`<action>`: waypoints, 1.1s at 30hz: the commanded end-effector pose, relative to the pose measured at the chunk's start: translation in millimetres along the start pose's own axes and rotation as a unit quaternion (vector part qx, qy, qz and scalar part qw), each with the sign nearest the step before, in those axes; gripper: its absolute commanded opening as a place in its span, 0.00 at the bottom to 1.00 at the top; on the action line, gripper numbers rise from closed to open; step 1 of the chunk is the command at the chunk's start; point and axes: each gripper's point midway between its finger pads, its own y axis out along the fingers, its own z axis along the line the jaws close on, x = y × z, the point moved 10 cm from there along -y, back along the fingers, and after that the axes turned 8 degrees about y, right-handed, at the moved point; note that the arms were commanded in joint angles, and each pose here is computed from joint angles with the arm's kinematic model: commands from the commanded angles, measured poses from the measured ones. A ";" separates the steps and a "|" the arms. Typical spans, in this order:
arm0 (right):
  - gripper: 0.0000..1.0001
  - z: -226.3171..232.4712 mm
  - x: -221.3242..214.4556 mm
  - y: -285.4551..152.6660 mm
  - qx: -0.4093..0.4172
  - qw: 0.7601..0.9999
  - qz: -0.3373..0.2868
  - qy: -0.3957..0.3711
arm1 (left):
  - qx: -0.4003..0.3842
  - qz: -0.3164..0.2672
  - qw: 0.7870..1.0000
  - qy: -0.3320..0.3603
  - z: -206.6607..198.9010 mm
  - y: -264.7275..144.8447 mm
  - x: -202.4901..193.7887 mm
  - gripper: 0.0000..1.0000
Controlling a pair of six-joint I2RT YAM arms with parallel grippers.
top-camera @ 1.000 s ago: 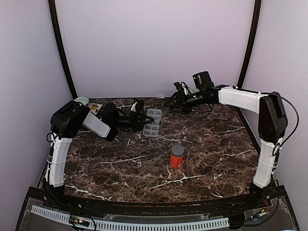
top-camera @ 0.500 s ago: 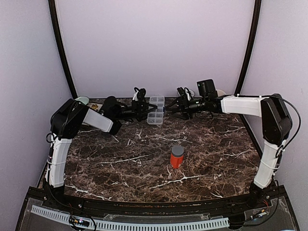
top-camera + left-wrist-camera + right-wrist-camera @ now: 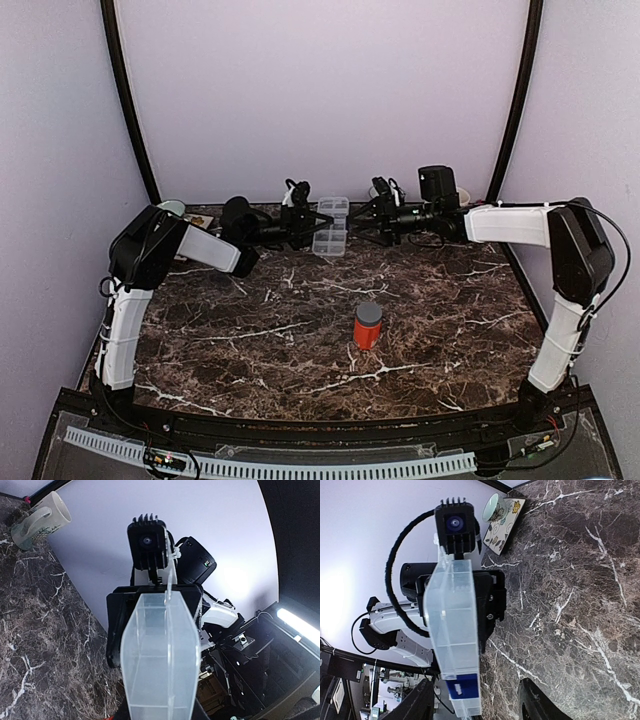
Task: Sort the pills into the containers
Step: Open the lid of the pill container.
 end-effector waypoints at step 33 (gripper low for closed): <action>0.27 27.0 -7.2 -6.7 0.046 0.998 0.012 -0.028 | 0.004 0.011 1.000 0.010 12.5 13.4 4.3 0.10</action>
